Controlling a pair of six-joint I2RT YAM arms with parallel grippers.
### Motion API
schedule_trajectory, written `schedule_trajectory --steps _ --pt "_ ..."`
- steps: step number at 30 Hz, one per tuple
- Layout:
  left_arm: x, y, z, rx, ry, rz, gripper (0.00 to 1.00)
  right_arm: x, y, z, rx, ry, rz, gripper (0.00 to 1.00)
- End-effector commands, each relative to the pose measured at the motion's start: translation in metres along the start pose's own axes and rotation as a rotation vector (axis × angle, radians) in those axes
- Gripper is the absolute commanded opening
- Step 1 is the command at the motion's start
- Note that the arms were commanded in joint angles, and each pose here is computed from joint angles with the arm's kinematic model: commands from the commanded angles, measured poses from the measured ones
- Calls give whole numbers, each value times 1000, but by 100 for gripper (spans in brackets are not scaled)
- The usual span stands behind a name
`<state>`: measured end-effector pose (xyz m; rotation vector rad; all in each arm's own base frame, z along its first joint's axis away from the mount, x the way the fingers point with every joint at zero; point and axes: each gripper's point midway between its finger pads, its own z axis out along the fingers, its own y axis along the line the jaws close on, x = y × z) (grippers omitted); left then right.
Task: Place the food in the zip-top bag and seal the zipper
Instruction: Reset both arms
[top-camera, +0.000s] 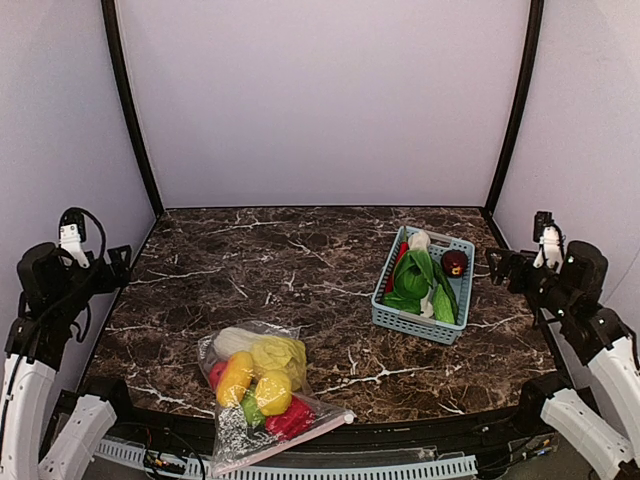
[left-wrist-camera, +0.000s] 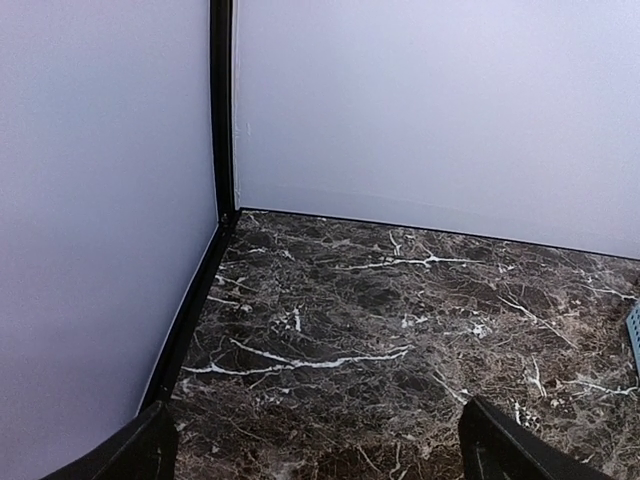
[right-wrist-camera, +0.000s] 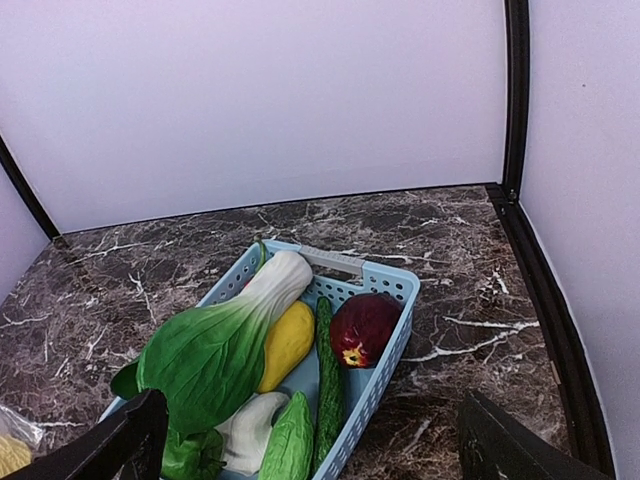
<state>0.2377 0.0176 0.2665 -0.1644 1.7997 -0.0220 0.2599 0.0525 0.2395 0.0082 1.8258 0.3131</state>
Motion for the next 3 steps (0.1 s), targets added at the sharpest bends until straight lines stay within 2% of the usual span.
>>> schedule_trajectory --steps 1,3 --pt "3 1 2 -2 1 2 99 -5 1 3 -5 -26 -8 99" --pt "4 1 2 -2 5 -9 99 -6 1 2 -4 -26 -7 98"
